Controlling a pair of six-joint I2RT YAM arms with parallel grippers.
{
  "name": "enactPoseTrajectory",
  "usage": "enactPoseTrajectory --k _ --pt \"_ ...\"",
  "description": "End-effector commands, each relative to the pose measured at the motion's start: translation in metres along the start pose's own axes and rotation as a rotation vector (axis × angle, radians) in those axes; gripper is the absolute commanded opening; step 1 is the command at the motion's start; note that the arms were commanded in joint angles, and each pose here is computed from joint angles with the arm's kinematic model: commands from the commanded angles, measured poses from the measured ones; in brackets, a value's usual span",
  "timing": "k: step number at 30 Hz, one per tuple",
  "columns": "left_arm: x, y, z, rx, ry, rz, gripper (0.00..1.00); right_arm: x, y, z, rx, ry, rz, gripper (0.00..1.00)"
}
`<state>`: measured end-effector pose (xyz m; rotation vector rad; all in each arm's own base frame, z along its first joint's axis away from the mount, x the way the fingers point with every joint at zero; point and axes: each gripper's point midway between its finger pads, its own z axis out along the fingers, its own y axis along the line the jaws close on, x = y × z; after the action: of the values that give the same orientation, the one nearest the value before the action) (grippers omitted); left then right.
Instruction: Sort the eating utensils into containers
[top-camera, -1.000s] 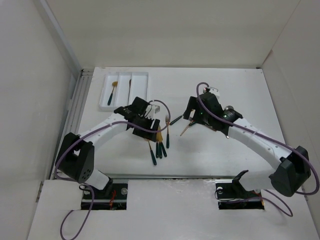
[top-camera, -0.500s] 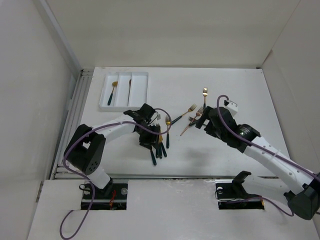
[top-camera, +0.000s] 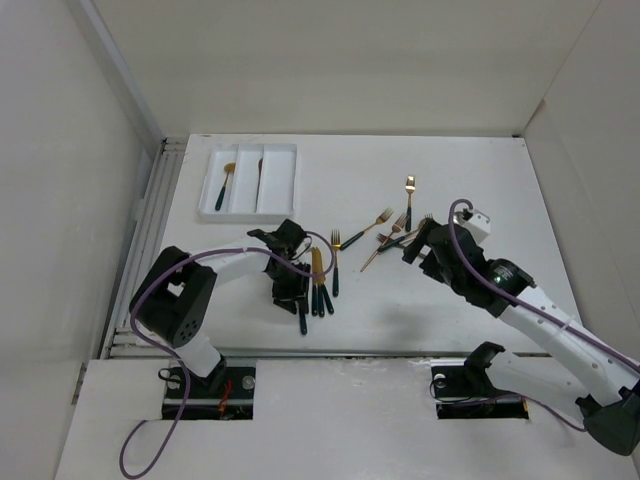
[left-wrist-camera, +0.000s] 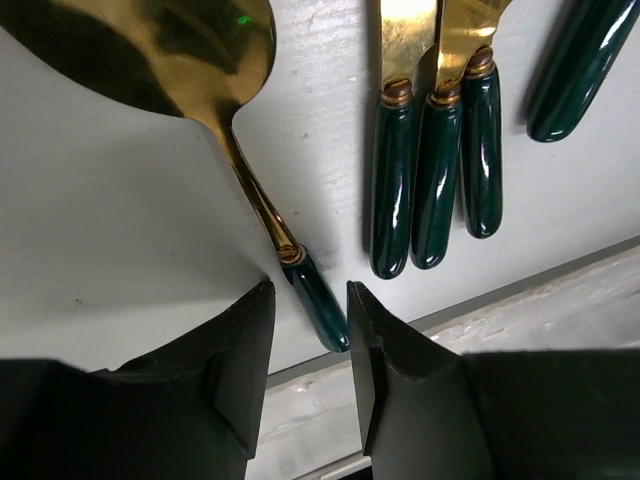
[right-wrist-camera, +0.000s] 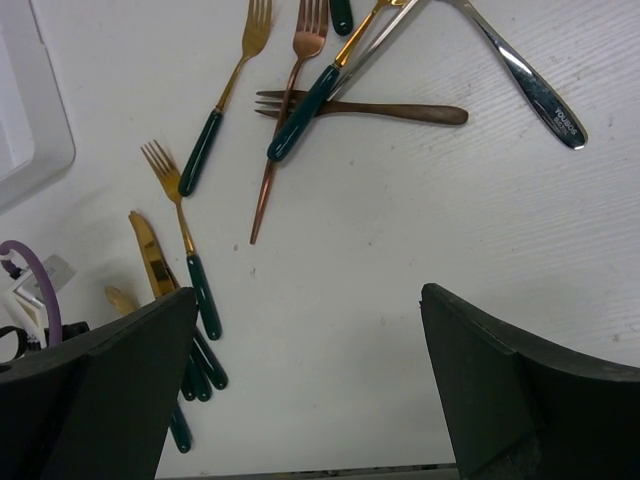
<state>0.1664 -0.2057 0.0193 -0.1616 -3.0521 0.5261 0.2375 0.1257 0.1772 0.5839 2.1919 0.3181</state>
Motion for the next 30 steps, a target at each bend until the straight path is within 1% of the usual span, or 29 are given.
enactPoseTrajectory --k 1,3,5,7,8,10,11,12,13,19,22,23,24,28,29,30 --pt "0.007 0.008 0.005 -0.02 0.01 -0.018 0.32 -0.006 -0.002 -0.007 -0.005 -0.032 0.02 0.97" --pt "0.008 0.012 0.006 -0.025 0.016 -0.032 0.29 -0.007 -0.007 -0.01 -0.003 -0.042 0.023 0.97" --pt "0.004 0.028 0.009 -0.052 0.008 -0.079 0.25 -0.011 -0.01 -0.011 0.01 -0.06 0.031 0.97" --pt "0.009 0.036 0.011 -0.061 0.021 -0.105 0.23 -0.014 -0.011 -0.013 0.008 -0.074 0.037 0.97" --pt "0.011 0.038 0.013 -0.063 0.025 -0.106 0.18 -0.016 -0.011 -0.016 -0.001 -0.08 0.043 0.97" --pt "0.016 0.038 0.016 -0.051 0.044 -0.111 0.12 -0.018 -0.014 -0.017 0.004 -0.091 0.044 0.97" --pt "0.013 0.037 0.017 -0.046 0.034 -0.098 0.09 -0.019 -0.013 -0.02 -0.005 -0.097 0.05 0.97" --pt "0.015 0.037 0.019 -0.043 0.049 -0.102 0.03 -0.02 -0.016 -0.02 0.009 -0.101 0.045 0.97" --pt "0.016 0.041 0.022 -0.047 0.055 -0.114 0.0 -0.021 -0.016 -0.022 0.001 -0.106 0.051 0.97" --pt "0.009 0.048 0.023 -0.03 0.049 -0.098 0.0 -0.021 -0.021 -0.024 -0.005 -0.12 0.076 0.97" --pt "-0.019 0.034 0.008 -0.005 -0.032 -0.036 0.0 -0.024 -0.022 -0.025 -0.006 -0.133 0.081 0.97" --pt "-0.026 0.033 0.004 -0.001 -0.046 -0.012 0.0 -0.026 -0.023 -0.025 0.0 -0.142 0.082 0.96" --pt "-0.038 0.024 -0.004 0.021 -0.073 0.018 0.0 -0.024 -0.023 -0.024 0.007 -0.138 0.068 0.95" --pt "-0.061 0.012 -0.022 0.039 -0.127 0.109 0.0 -0.035 -0.011 -0.023 -0.019 -0.168 0.045 0.95" --pt "-0.063 0.01 -0.027 0.042 -0.138 0.125 0.0 -0.034 -0.012 -0.021 -0.009 -0.162 0.024 0.95" --pt "-0.063 0.01 -0.027 0.041 -0.139 0.136 0.0 -0.04 -0.008 -0.023 -0.02 -0.182 0.037 0.95"
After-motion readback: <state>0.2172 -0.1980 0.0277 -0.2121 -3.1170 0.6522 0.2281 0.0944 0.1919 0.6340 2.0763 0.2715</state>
